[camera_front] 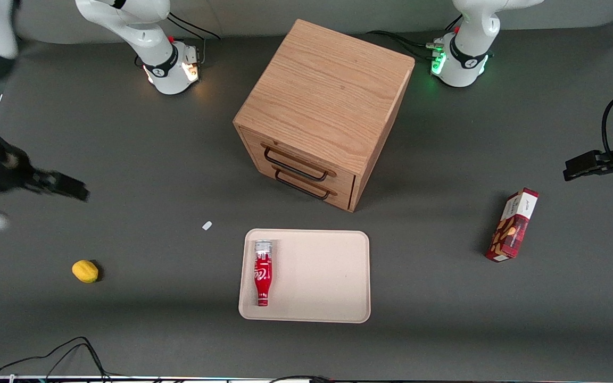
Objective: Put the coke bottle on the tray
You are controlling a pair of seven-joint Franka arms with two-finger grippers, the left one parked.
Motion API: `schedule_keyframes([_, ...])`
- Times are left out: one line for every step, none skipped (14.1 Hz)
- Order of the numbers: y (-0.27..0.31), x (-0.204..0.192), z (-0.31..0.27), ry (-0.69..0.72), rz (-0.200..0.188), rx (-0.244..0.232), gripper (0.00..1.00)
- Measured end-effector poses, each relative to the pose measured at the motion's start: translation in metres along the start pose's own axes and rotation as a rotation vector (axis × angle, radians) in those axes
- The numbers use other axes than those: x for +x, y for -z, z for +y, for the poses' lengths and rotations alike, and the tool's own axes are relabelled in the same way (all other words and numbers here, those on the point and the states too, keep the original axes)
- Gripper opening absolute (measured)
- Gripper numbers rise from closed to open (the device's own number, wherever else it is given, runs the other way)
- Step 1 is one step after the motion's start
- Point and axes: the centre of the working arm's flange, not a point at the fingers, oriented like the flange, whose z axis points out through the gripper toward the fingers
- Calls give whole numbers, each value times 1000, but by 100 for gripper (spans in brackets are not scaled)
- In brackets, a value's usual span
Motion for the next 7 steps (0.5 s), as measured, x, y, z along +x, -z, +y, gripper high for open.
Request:
schedule_keyframes([4, -15, 14, -20, -7, -7, 100])
schedule_keyframes([2, -32, 23, -31, -13, -14, 100])
schedule_keyframes([-3, -49, 29, -36, -14, -16, 100])
schedule_keyframes([-12, -64, 32, -35, -12, -10, 100])
schedule_keyframes([-20, -78, 34, -34, -12, -4, 100])
schedule_keyframes([-28, -90, 36, -34, -12, -3, 100])
schedule_keyframes([-33, -98, 37, -33, -10, -3, 100])
